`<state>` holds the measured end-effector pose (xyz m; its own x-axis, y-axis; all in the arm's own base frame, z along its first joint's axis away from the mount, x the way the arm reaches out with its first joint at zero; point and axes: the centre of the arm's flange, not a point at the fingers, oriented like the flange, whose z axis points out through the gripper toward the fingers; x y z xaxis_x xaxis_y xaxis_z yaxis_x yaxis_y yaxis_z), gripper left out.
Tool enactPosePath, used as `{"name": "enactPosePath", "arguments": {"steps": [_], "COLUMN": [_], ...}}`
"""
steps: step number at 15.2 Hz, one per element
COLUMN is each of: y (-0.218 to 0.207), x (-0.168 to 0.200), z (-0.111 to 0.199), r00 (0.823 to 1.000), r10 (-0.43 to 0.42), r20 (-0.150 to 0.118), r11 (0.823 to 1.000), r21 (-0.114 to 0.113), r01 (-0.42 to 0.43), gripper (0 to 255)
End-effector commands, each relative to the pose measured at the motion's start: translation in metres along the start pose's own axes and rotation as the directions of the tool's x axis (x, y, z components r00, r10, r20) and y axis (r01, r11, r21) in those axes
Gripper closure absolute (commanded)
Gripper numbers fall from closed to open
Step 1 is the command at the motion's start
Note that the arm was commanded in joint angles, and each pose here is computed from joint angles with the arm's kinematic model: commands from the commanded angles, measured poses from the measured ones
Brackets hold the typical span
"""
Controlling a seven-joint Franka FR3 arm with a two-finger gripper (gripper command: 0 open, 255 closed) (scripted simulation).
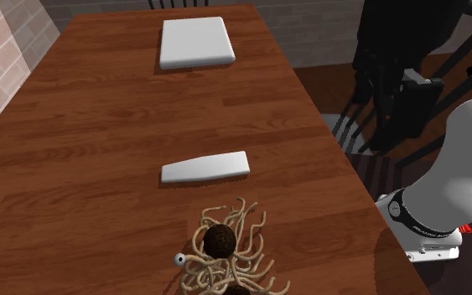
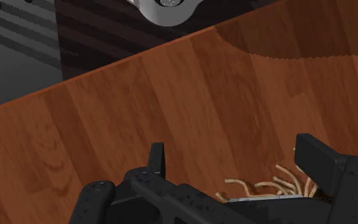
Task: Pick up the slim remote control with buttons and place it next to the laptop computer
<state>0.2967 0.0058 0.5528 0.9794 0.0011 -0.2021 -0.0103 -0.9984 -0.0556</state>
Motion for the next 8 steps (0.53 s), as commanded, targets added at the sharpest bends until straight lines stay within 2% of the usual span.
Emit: {"name": "enactPosePath", "arguments": {"steps": [1,8], "y": [0.000,0.016], "x": [0.000,0.072], "z": [0.000,0.042], "r00": [1.000,0.995], "r10": [0.000,-0.083], "r20": [0.000,-0.051], "r11": [1.000,0.996], "r21": [0.000,-0.029], "r01": [0.000,0.082], "gripper": [0,0]}}
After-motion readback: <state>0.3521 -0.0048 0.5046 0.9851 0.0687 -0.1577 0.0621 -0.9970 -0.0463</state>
